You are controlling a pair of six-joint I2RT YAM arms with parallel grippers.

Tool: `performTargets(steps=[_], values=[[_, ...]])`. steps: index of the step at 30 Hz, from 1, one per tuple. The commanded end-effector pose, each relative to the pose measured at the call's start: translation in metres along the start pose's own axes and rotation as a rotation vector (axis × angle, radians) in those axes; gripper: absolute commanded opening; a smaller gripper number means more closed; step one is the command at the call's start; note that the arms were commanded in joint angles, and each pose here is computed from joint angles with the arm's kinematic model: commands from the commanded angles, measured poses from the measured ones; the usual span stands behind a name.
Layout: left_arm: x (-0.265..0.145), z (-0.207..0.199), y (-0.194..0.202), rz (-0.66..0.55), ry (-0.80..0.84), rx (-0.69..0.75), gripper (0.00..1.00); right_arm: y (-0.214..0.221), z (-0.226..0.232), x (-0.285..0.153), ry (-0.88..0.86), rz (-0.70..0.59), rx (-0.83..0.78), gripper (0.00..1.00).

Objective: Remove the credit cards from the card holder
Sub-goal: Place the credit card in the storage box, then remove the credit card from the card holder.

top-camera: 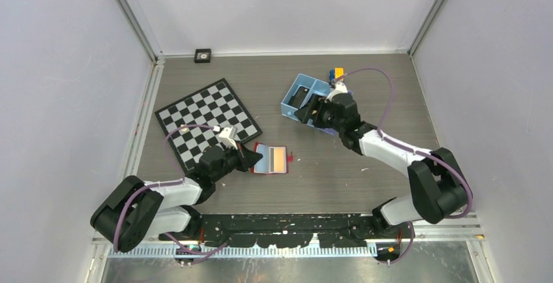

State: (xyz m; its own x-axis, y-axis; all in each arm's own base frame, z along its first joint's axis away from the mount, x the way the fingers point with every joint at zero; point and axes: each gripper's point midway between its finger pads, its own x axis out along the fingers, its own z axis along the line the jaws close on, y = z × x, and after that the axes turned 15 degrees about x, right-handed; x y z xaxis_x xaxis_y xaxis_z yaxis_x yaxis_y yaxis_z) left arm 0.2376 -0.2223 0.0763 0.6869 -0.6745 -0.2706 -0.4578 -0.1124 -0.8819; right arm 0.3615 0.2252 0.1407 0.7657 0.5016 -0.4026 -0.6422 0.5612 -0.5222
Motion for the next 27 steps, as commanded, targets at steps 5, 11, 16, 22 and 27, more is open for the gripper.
performTargets(steps=[5, 11, 16, 22, 27], values=[[0.006, -0.021, -0.042, -0.148, 0.091, 0.008, 0.0, 0.046, 0.028, -0.022, -0.118, 0.068, -0.079, 0.84], [0.001, -0.027, -0.057, -0.188, 0.1, -0.077, 0.0, 0.073, 0.018, -0.034, -0.187, 0.114, -0.009, 0.86], [-0.002, -0.029, -0.064, -0.212, 0.093, -0.136, 0.0, 0.089, 0.012, -0.042, -0.227, 0.157, 0.022, 0.87], [-0.007, -0.04, -0.082, -0.256, 0.136, -0.209, 0.0, 0.098, 0.017, -0.053, -0.285, 0.179, 0.073, 0.88], [-0.01, -0.051, -0.101, -0.3, 0.183, -0.257, 0.0, 0.095, 0.027, -0.063, -0.318, 0.167, 0.163, 0.89]])
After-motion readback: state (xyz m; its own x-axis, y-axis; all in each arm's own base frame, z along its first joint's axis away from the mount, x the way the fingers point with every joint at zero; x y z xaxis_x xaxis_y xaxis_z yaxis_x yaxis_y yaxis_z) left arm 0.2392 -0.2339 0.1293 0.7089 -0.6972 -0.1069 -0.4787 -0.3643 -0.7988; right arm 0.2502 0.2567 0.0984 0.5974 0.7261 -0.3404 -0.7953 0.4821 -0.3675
